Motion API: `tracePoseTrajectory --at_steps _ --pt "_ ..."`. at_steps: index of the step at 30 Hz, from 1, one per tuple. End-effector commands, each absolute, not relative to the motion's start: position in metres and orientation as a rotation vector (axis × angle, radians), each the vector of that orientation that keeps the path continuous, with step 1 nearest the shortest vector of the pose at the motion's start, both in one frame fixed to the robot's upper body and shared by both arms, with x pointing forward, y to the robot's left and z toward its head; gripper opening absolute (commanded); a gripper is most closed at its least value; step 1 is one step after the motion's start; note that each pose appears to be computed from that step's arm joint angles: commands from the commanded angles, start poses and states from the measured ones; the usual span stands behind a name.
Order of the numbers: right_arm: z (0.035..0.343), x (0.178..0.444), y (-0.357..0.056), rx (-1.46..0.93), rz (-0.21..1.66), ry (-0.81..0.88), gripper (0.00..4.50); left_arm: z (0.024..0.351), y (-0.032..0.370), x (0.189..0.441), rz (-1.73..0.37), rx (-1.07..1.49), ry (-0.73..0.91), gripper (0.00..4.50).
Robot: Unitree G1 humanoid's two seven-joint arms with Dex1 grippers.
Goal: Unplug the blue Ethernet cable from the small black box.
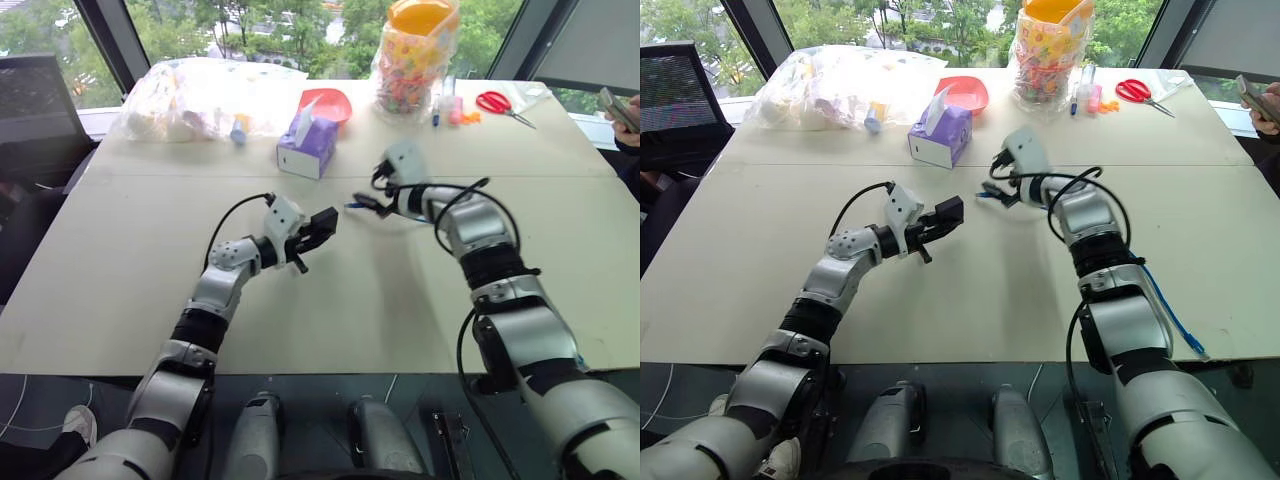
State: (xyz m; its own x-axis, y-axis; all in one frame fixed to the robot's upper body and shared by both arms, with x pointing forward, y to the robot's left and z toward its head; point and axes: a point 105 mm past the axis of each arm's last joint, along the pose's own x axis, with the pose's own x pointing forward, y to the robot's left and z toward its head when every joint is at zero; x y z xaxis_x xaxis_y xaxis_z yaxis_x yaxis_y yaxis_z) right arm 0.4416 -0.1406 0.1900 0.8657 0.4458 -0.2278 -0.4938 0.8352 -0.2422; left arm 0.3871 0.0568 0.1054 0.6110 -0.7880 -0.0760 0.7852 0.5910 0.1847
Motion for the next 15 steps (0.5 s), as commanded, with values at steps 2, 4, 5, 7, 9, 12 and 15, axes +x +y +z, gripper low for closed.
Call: tracePoseTrajectory --at_steps 2,4,5,7,9,12,15 --pt "0.193 0.420 -0.152 -0.239 0.453 0.148 4.41 0.096 0.059 0.393 -0.861 0.263 -0.033 0.53" --pt "0.185 0.407 -0.152 -0.232 0.444 0.166 4.41 0.087 0.062 0.393 -0.852 0.269 -0.011 0.53" --pt "0.180 0.400 -0.152 -0.230 0.438 0.177 4.41 0.081 0.065 0.394 -0.845 0.289 0.007 0.53" --pt "0.172 0.386 -0.149 -0.235 0.442 0.192 4.50 0.074 0.069 0.394 -0.835 0.289 0.028 1.55" --pt "0.169 0.375 -0.146 -0.257 0.462 0.201 4.50 0.072 0.072 0.393 -0.838 0.288 0.032 2.21" --pt "0.167 0.359 -0.141 -0.277 0.506 0.215 4.50 0.071 0.079 0.392 -0.840 0.288 0.038 3.50" --pt "0.165 0.348 -0.141 -0.292 0.530 0.227 4.50 0.073 0.089 0.392 -0.826 0.262 0.051 4.47"
